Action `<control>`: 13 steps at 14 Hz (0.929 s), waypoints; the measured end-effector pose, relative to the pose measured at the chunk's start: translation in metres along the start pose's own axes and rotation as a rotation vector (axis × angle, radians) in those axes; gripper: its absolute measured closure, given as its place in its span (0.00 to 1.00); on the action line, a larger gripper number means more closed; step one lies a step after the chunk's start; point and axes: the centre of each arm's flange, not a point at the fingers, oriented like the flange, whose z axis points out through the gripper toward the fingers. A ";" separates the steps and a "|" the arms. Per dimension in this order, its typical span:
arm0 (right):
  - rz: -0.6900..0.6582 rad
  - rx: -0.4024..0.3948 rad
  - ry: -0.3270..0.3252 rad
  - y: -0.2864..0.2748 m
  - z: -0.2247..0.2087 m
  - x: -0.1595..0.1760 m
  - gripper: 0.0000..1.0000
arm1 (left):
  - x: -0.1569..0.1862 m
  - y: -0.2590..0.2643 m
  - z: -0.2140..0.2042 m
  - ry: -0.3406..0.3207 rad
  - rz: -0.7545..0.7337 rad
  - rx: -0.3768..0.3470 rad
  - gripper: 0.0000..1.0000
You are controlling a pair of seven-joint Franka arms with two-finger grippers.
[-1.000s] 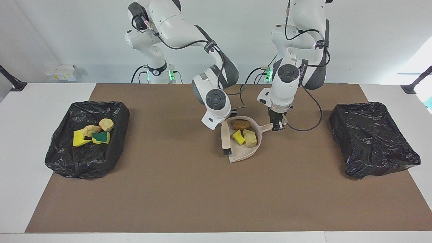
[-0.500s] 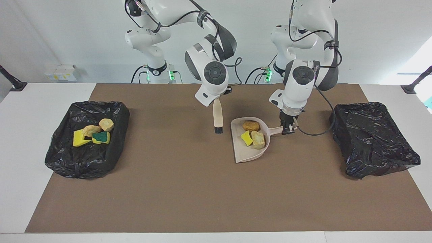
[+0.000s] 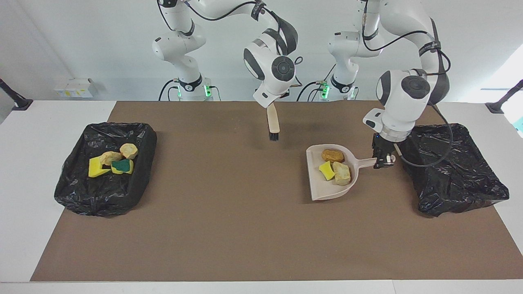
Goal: Sweep and dump trash in bin
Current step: 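Carry the loaded dustpan to the other black bag with the left gripper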
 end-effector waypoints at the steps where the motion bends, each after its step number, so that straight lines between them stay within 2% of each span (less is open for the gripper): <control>1: -0.001 0.015 0.007 -0.005 0.010 0.000 0.75 | -0.027 -0.002 -0.008 -0.003 -0.005 -0.008 0.69; 5: 0.020 0.078 0.009 -0.013 0.040 0.006 0.75 | -0.134 0.005 -0.049 0.018 -0.093 -0.039 0.69; 8: 0.024 0.074 0.017 -0.018 0.064 0.010 0.75 | -0.210 0.023 -0.062 0.031 -0.155 -0.025 0.69; 12: 0.013 0.056 0.014 -0.028 0.084 0.010 0.74 | -0.269 0.038 -0.087 0.007 -0.154 0.027 0.69; 13: 0.012 0.055 0.011 -0.028 0.083 0.009 0.68 | -0.283 0.043 -0.091 -0.001 -0.154 0.035 0.69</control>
